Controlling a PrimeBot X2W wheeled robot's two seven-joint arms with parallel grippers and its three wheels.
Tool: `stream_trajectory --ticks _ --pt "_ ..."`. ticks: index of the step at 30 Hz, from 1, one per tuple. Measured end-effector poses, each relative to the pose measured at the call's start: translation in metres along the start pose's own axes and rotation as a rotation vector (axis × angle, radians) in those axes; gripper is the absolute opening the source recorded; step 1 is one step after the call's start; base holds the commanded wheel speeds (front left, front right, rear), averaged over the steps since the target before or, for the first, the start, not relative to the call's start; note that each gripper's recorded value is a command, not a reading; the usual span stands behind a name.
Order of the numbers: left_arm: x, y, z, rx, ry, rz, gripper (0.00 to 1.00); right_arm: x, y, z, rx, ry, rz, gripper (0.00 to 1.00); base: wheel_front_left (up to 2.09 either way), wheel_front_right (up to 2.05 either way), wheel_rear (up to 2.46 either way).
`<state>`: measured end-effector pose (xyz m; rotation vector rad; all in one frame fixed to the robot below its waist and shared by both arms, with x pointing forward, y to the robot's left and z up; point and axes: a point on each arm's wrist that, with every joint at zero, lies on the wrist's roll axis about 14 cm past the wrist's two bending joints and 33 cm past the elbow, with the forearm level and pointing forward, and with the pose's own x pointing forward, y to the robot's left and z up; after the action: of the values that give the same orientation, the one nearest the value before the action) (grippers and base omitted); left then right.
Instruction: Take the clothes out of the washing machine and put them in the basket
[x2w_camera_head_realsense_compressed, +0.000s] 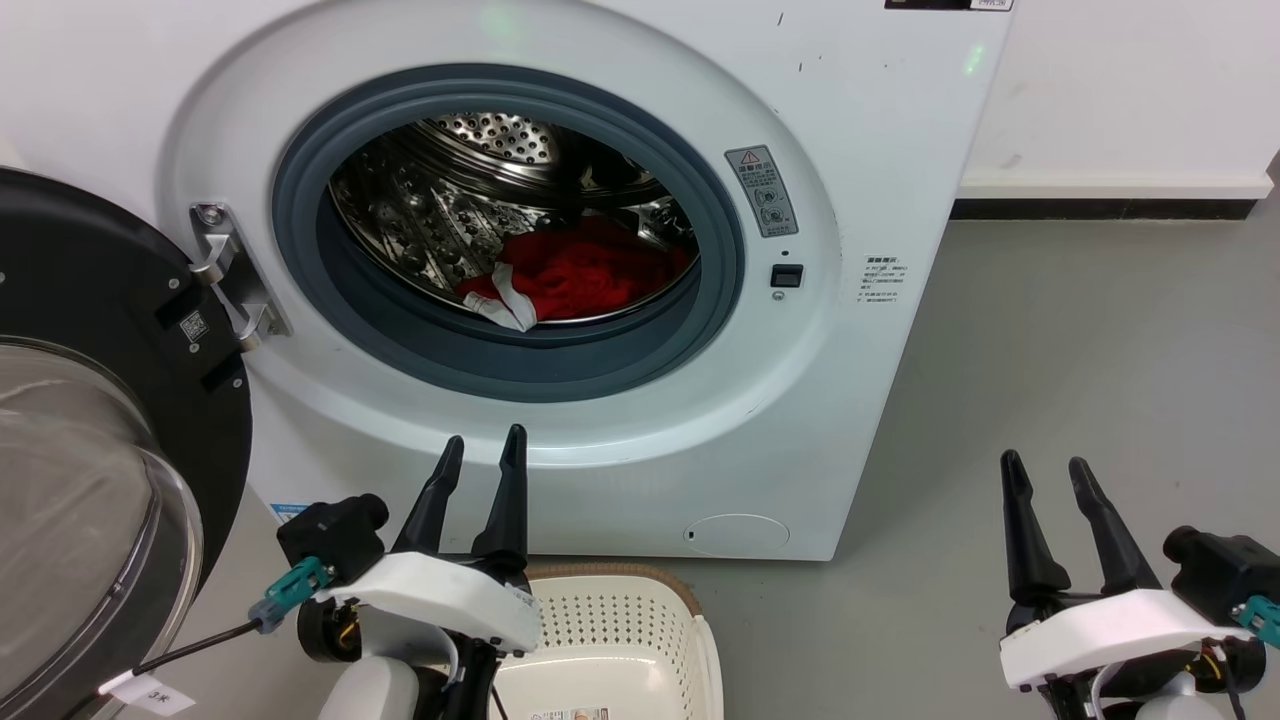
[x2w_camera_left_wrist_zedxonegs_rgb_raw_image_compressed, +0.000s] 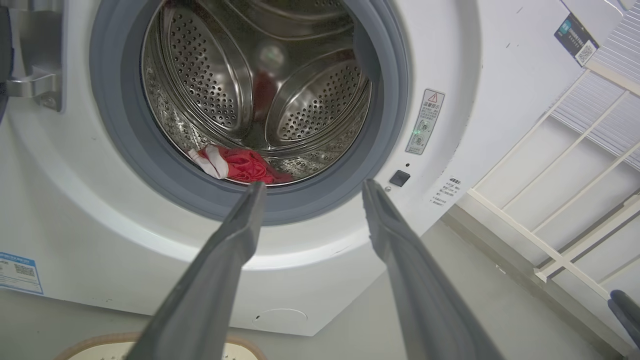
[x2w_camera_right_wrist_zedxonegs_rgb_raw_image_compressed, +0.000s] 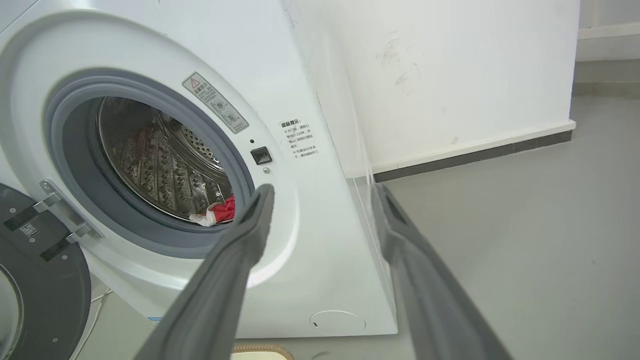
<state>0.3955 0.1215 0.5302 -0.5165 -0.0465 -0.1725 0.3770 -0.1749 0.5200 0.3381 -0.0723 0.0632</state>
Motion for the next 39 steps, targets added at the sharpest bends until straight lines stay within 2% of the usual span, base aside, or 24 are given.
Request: stream_trajectory --ticks 19,39 --pt "0.0 -0.007 -0.005 0.194 -0.008 -0.023 1.0 0.0 0.007 -0.001 -0.22 -0.011 0.046 1.0 0.0 0.0 0.0" --pt "-0.001 -0.007 0.003 0.355 -0.052 -0.026 1.0 -0.001 0.013 -0.003 -0.385 -0.018 0.085 1.0 0.0 0.0 0.0"
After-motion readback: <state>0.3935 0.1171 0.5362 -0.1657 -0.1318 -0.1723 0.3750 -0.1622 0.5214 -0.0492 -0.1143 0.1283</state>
